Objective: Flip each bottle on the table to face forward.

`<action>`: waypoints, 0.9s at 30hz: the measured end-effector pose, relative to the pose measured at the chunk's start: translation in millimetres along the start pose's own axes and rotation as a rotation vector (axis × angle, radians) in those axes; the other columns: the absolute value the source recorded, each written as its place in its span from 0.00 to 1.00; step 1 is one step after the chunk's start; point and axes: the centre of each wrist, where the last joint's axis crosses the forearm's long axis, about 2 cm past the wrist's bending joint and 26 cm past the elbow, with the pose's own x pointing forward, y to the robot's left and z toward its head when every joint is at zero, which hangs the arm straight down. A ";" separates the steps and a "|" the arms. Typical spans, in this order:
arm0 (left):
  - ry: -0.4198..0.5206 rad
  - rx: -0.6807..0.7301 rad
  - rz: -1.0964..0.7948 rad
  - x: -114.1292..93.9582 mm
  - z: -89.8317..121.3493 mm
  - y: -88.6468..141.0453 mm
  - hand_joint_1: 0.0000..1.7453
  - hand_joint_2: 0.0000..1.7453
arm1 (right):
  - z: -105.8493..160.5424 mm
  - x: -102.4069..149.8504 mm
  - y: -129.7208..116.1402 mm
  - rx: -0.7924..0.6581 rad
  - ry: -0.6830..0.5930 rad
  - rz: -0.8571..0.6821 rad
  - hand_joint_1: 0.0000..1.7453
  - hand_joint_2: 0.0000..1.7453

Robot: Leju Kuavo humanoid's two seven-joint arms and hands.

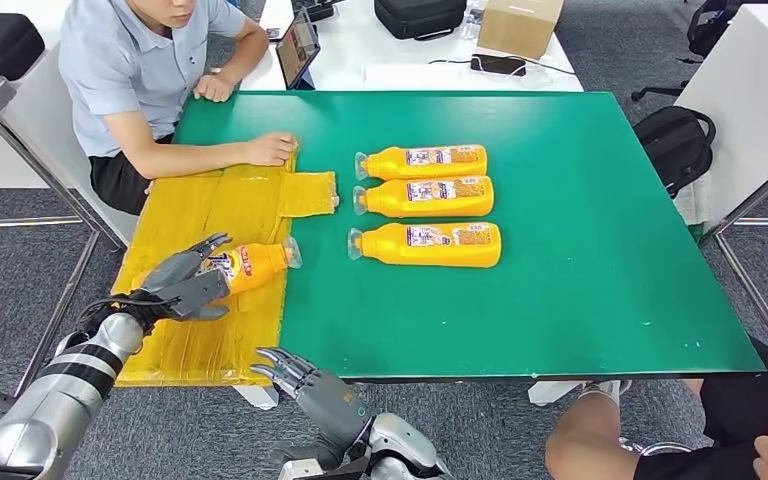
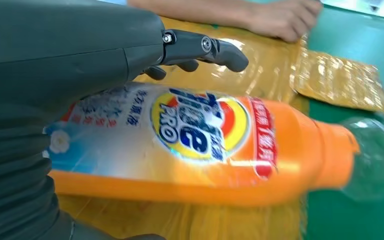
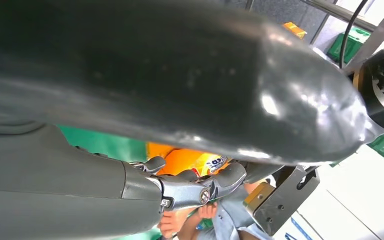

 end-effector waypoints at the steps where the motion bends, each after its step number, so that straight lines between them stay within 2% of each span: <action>1: -0.011 -0.004 0.005 0.0 1.0 -0.2 0.00 1.00 | -0.2 -0.2 0.1 0.000 -0.001 -0.002 0.00 0.00; 4: -0.053 0.008 0.059 0.9 4.7 -2.9 0.00 1.00 | -0.6 -0.7 0.5 0.002 -0.001 -0.005 0.00 0.00; 7: -0.121 0.088 0.129 8.8 7.2 -10.0 0.00 1.00 | -0.5 -1.1 1.2 0.005 -0.001 -0.004 0.00 0.00; 10: -0.193 0.267 0.215 30.7 3.9 -15.7 0.00 1.00 | -0.5 -1.0 1.3 0.000 -0.001 0.004 0.00 0.00; 13: -0.251 0.428 0.382 57.5 -2.4 -13.1 0.00 1.00 | -0.3 -0.9 1.3 -0.008 0.001 0.017 0.00 0.00; 16: -0.309 0.541 0.505 78.3 -5.7 -5.8 0.00 1.00 | 0.3 -0.7 1.7 -0.012 0.004 0.024 0.00 0.00; 20: -0.379 0.666 0.653 94.4 -4.2 1.9 0.00 1.00 | 0.8 -0.8 1.4 -0.026 0.004 0.039 0.00 0.00; 24: -0.403 0.790 0.820 106.9 1.1 4.9 0.00 1.00 | 3.3 -0.4 0.0 -0.066 0.006 0.075 0.00 0.00; 27: -0.404 0.862 0.885 113.1 8.5 -1.4 0.00 1.00 | 6.4 -0.2 -5.6 -0.097 0.042 0.148 0.00 0.00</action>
